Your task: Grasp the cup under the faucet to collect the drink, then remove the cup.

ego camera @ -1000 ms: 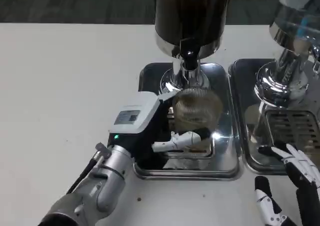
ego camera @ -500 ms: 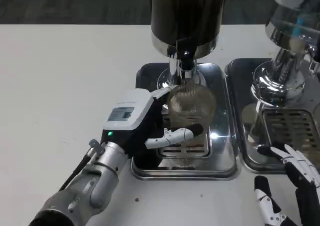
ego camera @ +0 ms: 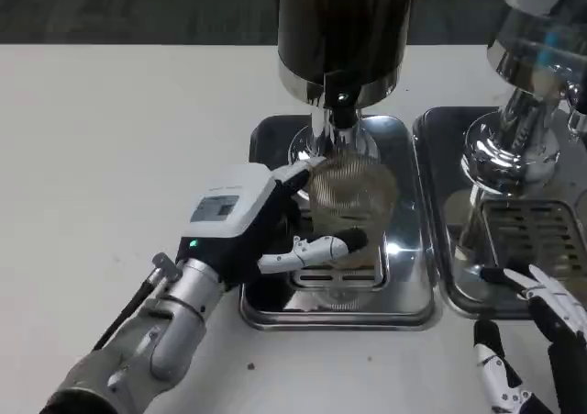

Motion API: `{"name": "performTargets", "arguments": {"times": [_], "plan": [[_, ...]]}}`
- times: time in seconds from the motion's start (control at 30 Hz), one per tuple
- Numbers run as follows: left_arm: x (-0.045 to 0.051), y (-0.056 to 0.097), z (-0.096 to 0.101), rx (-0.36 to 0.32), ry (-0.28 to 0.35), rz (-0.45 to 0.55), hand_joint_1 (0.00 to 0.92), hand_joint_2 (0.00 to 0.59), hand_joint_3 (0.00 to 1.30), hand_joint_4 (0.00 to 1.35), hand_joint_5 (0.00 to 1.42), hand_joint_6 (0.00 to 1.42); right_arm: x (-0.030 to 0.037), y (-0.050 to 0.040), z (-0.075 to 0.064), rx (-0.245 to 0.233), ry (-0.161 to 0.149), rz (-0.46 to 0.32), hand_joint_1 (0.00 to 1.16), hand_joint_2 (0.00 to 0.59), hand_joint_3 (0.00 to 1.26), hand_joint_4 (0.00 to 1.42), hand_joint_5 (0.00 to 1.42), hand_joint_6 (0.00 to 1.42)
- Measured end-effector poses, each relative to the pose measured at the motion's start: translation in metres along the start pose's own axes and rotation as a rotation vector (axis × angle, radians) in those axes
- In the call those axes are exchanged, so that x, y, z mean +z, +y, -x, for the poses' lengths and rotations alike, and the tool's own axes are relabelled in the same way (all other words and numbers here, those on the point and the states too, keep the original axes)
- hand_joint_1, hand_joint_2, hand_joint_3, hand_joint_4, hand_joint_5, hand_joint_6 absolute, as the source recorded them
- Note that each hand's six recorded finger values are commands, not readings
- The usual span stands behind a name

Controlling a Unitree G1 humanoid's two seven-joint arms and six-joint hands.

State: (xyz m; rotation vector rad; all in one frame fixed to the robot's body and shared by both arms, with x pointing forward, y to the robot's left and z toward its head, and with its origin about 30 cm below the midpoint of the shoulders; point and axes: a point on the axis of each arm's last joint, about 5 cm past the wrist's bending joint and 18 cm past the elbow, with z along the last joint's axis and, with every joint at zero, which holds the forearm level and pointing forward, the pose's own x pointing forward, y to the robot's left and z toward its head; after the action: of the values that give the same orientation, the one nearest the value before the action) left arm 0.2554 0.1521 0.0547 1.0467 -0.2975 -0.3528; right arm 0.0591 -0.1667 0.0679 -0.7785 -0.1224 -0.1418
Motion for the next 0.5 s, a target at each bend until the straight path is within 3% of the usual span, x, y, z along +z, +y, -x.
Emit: {"name": "performTargets", "arguments": {"times": [0.23,0.37,0.5], "plan": [[-0.0057,0.007,0.013,0.008,0.014,0.007,0.000,0.068,0.23,0.28,0.53,0.54,0.0003,0.0006,-0.004,-0.009,-0.011,-0.009,0.36,0.470,0.33,0.17,0.16,0.28],[-0.0149,0.014,0.024,0.020,0.065,0.003,0.000,0.069,0.23,0.28,0.52,0.54,0.0001,0.0010,-0.004,-0.006,-0.013,-0.014,0.36,0.470,0.33,0.17,0.16,0.28],[-0.0179,0.020,0.029,0.031,0.080,-0.004,0.000,0.069,0.23,0.28,0.52,0.54,0.0000,0.0014,-0.005,-0.002,-0.017,-0.016,0.36,0.470,0.33,0.17,0.16,0.28]]}}
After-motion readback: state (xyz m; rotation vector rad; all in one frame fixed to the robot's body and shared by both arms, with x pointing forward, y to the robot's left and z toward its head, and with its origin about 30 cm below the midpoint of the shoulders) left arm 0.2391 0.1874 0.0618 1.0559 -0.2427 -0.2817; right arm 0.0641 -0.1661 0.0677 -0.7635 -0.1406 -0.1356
